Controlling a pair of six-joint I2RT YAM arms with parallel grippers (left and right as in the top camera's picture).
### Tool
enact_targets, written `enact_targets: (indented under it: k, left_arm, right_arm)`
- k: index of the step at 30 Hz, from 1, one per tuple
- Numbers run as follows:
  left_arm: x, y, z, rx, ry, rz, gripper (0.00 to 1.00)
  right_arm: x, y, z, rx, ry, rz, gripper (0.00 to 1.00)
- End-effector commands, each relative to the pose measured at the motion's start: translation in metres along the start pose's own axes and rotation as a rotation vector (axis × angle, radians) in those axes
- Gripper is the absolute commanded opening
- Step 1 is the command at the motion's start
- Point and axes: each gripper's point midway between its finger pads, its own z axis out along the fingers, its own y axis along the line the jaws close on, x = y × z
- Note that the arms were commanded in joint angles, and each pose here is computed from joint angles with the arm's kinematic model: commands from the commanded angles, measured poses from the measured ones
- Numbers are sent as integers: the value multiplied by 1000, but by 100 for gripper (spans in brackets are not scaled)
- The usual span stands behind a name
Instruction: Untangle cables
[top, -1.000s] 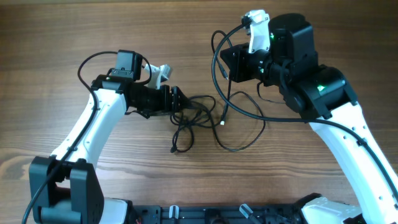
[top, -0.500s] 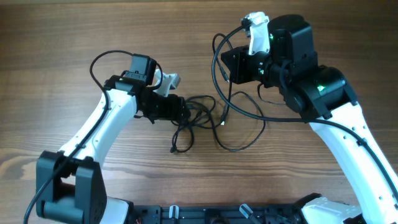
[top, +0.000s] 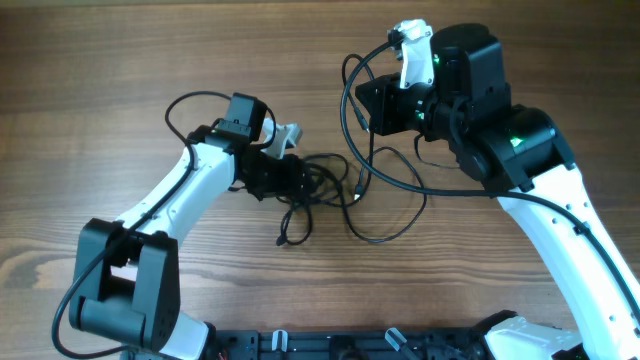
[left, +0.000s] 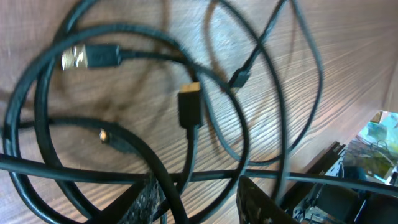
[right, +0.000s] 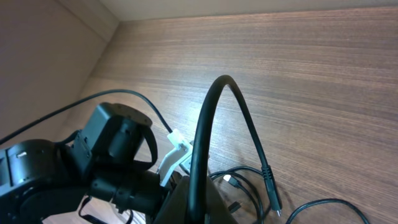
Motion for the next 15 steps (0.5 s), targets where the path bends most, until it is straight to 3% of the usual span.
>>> enact_targets:
  k: [1,5,7,15]
  left_arm:
    - [5,13,8,-46,1,-86,34]
    - [-4,12,8,-39,-34,-127,22]
    - [-13,8,8,-19,-69,-165,6]
    - [-61,-36,-31,253,-206,-130,4]
  right_arm:
    - [-9,1,-6,9,-33,-27,4]
    - [-10,1,-6,9,-33,-27,4]
    - [-9,1,-6,10,-32,-27,4]
    - [1,-6,-6,42,8,-35,4]
